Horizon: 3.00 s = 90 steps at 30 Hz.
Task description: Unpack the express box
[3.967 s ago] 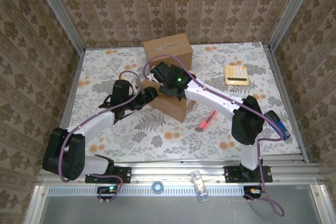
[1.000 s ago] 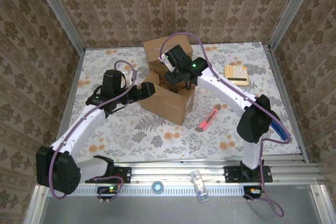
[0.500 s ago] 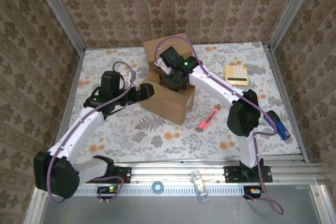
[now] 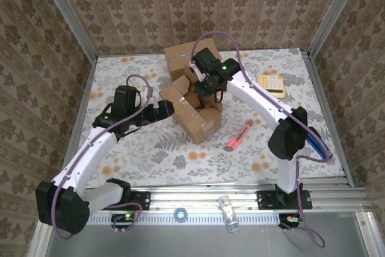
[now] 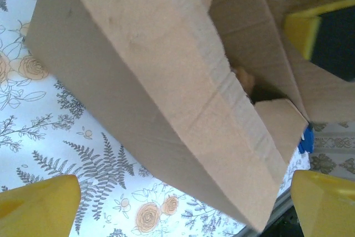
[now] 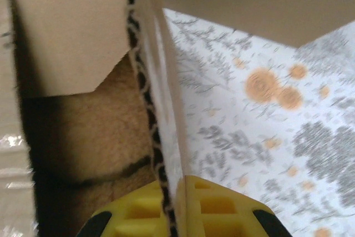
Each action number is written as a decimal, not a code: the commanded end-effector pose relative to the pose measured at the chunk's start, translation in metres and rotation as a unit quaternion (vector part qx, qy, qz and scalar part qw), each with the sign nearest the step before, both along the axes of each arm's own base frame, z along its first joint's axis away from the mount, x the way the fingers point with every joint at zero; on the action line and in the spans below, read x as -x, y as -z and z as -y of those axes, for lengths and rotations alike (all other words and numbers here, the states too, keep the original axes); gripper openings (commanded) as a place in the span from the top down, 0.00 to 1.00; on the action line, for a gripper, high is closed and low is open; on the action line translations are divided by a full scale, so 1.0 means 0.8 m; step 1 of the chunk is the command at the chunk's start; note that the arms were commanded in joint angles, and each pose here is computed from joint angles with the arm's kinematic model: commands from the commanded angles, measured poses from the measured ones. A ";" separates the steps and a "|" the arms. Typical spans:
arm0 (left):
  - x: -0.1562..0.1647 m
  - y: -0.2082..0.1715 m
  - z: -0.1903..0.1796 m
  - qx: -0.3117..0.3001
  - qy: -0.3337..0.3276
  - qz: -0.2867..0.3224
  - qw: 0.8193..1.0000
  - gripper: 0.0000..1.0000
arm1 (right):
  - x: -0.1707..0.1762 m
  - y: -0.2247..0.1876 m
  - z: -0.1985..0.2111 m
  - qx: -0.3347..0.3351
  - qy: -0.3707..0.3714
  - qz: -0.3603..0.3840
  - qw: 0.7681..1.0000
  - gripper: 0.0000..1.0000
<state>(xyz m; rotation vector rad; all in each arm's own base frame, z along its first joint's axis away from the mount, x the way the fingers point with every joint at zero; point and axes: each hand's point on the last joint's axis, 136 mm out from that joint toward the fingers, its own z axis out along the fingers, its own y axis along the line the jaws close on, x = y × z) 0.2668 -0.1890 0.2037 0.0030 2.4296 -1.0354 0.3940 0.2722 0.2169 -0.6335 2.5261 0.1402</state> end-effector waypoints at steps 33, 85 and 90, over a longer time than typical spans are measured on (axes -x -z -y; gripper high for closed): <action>-0.005 -0.027 -0.003 -0.386 0.005 0.084 0.919 0.14 | 0.073 0.019 -0.016 -0.470 0.187 -0.133 0.852 1.00; 0.023 -0.030 -0.021 -0.522 -0.040 0.088 0.848 1.00 | 0.080 0.055 0.025 -0.421 0.228 -0.108 0.872 1.00; 0.033 -0.030 -0.031 -0.454 -0.033 0.084 0.886 1.00 | 0.080 0.060 0.029 -0.412 0.233 -0.106 0.875 1.00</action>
